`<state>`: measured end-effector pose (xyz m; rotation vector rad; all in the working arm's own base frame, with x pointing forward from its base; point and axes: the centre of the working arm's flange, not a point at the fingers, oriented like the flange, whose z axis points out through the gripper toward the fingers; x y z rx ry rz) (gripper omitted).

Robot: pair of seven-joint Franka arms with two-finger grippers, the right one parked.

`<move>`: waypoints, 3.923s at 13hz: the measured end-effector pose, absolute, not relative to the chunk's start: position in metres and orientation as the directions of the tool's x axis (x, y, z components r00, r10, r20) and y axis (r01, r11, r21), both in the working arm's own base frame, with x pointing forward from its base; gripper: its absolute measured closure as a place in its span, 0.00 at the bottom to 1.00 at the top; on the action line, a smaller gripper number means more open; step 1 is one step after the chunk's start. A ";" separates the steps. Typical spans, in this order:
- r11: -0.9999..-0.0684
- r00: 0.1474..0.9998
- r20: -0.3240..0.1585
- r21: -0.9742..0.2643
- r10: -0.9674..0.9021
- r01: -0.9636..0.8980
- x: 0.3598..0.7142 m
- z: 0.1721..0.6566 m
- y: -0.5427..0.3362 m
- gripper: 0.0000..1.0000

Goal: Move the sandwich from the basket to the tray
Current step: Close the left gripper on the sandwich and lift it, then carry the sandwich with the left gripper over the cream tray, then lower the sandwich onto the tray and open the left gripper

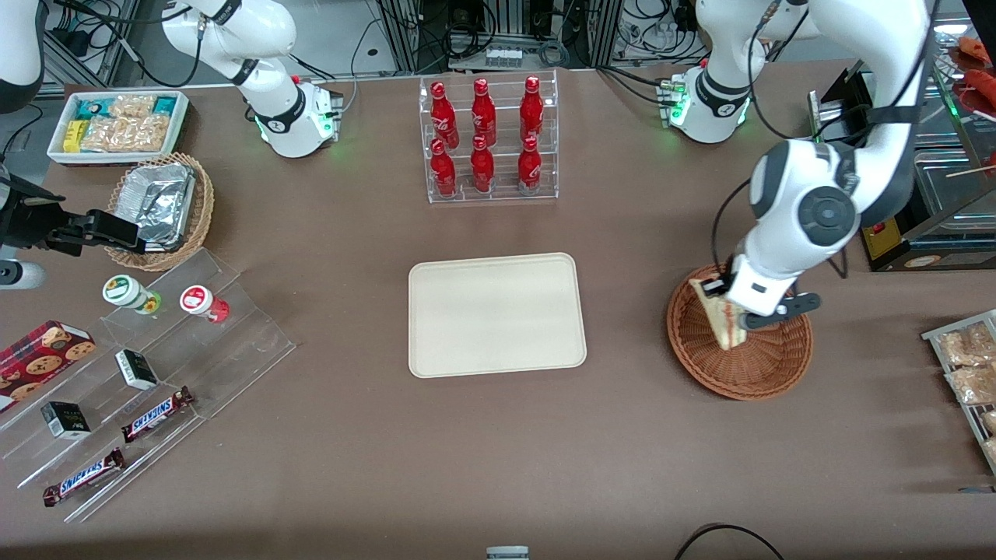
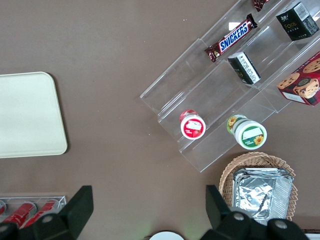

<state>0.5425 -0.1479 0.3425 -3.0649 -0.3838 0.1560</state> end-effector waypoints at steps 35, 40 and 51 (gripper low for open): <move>-0.996 0.990 -0.107 -0.009 0.091 0.090 0.513 0.241 -0.509 0.85; -0.991 0.988 -0.088 -0.026 0.130 0.128 0.514 0.233 -0.508 0.85; -0.991 0.990 -0.052 0.007 0.135 0.135 0.525 0.259 -0.517 0.00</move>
